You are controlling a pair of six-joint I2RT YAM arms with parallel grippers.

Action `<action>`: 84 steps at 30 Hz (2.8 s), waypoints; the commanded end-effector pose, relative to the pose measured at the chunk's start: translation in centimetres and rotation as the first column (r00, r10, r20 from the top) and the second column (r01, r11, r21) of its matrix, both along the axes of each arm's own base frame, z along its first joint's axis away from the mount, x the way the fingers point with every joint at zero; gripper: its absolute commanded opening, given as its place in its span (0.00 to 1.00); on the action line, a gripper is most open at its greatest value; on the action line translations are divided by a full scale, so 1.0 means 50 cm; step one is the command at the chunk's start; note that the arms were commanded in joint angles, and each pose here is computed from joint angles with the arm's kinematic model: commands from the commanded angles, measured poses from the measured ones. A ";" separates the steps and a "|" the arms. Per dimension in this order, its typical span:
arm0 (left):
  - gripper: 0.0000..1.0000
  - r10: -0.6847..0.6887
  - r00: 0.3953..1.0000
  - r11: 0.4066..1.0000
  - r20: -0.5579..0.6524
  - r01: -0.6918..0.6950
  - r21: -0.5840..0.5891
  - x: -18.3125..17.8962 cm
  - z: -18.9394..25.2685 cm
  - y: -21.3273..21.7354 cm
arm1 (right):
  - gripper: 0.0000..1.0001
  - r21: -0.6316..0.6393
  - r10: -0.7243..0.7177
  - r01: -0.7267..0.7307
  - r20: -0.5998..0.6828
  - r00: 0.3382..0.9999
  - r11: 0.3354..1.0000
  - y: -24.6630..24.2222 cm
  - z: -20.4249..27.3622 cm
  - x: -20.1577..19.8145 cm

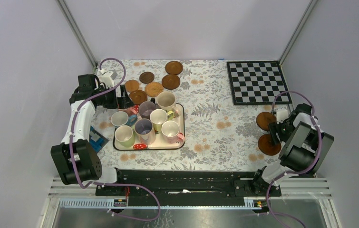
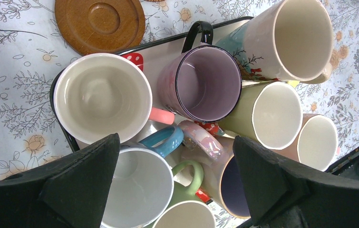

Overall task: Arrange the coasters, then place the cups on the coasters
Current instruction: Move the coaster to the center of the board.

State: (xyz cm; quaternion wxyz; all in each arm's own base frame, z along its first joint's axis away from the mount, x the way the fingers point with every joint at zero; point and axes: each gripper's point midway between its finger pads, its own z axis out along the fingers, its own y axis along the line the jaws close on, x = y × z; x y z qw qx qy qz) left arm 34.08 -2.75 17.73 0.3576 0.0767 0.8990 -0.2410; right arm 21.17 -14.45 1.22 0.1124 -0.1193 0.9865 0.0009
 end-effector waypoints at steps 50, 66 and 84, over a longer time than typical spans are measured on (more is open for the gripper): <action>0.88 0.027 0.990 0.998 0.138 -0.034 0.044 0.594 -0.187 -0.327 | 0.84 0.407 0.061 -0.260 0.441 0.895 0.875 0.533 0.198 0.530; 0.82 -0.255 0.967 0.960 0.031 0.256 -0.114 0.477 -0.233 -0.474 | 0.84 0.418 0.058 -0.252 0.425 0.904 0.873 0.539 0.186 0.538; 0.75 -0.225 0.957 0.963 0.181 0.247 -0.106 0.450 -0.034 -0.459 | 0.83 0.390 -0.056 -0.175 0.514 0.856 0.904 0.664 0.183 0.673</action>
